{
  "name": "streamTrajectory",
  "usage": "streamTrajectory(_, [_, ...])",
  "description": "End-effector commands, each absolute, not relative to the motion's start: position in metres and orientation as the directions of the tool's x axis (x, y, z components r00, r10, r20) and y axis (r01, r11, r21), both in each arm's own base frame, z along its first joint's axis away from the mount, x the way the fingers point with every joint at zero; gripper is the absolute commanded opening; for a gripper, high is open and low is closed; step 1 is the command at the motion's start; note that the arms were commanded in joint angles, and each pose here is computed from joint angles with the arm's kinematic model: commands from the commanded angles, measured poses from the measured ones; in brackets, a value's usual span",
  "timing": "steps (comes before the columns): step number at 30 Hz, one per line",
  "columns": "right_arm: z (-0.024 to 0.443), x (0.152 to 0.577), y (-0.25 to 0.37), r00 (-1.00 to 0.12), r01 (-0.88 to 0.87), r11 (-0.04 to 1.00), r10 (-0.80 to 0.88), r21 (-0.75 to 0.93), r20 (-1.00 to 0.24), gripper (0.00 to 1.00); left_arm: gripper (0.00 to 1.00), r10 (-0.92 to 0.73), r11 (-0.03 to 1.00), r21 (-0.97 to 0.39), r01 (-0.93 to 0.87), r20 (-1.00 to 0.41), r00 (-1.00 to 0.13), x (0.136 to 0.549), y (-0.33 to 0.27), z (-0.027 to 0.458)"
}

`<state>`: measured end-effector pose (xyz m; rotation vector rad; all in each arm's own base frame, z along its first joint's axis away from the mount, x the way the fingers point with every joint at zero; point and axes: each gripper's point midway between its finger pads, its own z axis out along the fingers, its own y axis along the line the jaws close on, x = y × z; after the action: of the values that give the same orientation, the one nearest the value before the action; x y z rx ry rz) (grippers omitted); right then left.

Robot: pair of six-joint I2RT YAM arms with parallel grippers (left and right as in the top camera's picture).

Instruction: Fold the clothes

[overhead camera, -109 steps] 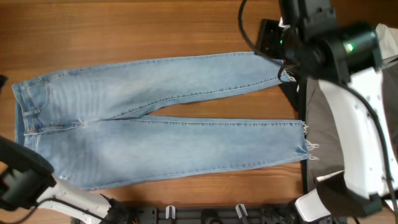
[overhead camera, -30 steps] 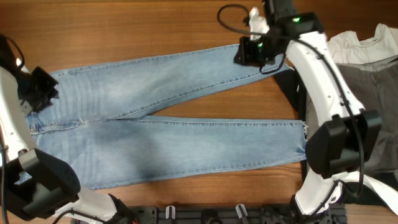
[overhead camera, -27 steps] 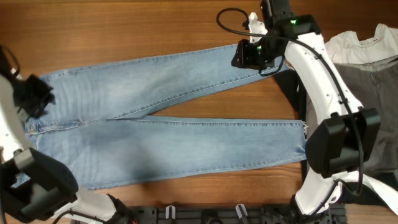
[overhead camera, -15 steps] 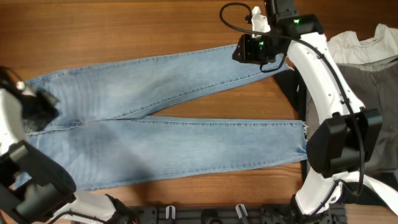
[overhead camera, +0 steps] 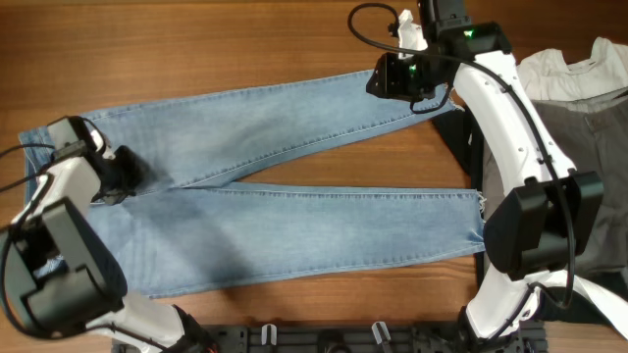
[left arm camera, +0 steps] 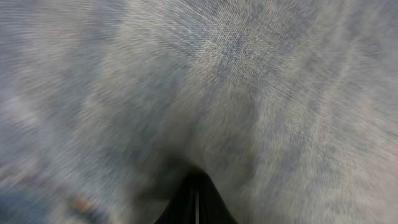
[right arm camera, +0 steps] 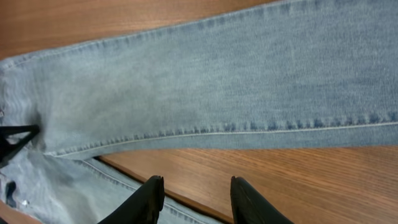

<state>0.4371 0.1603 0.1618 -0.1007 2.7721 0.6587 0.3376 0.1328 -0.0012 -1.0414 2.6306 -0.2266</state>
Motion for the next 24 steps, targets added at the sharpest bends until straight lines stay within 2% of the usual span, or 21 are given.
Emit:
streamTrajectory(1, [0.166, 0.440, 0.161, -0.955, -0.091, 0.895, 0.046, 0.438, -0.294, 0.40, 0.04, -0.666, 0.740, -0.258, -0.621, -0.154, -0.730, 0.344, 0.108, -0.046])
streamTrajectory(4, [0.166, 0.441, 0.161, -0.955, -0.088, 0.894, 0.050, 0.439, -0.293, 0.39, 0.04, -0.655, 0.751, -0.284, -0.596, -0.205, -0.727, 0.369, 0.100, -0.069])
streamTrajectory(7, [0.166, 0.440, 0.161, -0.955, -0.088, 0.894, 0.050, 0.439, -0.292, 0.39, 0.04, -0.699, 0.713, -0.337, -0.615, -0.267, -0.664, 0.395, 0.102, -0.075])
streamTrajectory(10, [0.166, 0.440, 0.161, -0.957, -0.071, 0.894, 0.064, 0.443, -0.284, 0.39, 0.04, -0.745, 0.667, -0.400, -0.629, -0.321, -0.585, 0.422, 0.110, -0.066])
streamTrajectory(13, [0.166, 0.440, 0.161, -0.957, -0.070, 0.893, 0.065, 0.444, -0.283, 0.39, 0.07, -0.732, 0.680, -0.462, -0.569, -0.382, -0.564, 0.457, 0.114, -0.040])
streamTrajectory(16, [0.166, 0.440, 0.161, -0.957, -0.070, 0.893, 0.066, 0.444, -0.283, 0.40, 0.10, -0.673, 0.736, -0.468, -0.489, -0.435, -0.598, 0.484, 0.117, -0.011])
streamTrajectory(20, [0.166, 0.440, 0.161, -0.957, -0.071, 0.893, 0.065, 0.444, -0.284, 0.44, 0.16, -0.603, 0.793, -0.408, -0.452, -0.426, -0.674, 0.499, 0.124, 0.028])
streamTrajectory(22, [0.166, 0.440, 0.161, -0.957, -0.065, 0.893, 0.071, 0.445, -0.281, 0.49, 0.27, -0.575, 0.813, -0.381, -0.440, -0.408, -0.709, 0.499, 0.127, 0.053])
streamTrajectory(24, [0.165, 0.442, 0.155, -0.956, 0.011, 0.894, 0.140, 0.448, -0.256, 0.52, 0.33, -0.564, 0.820, -0.365, -0.440, -0.391, -0.727, 0.494, 0.131, 0.081])
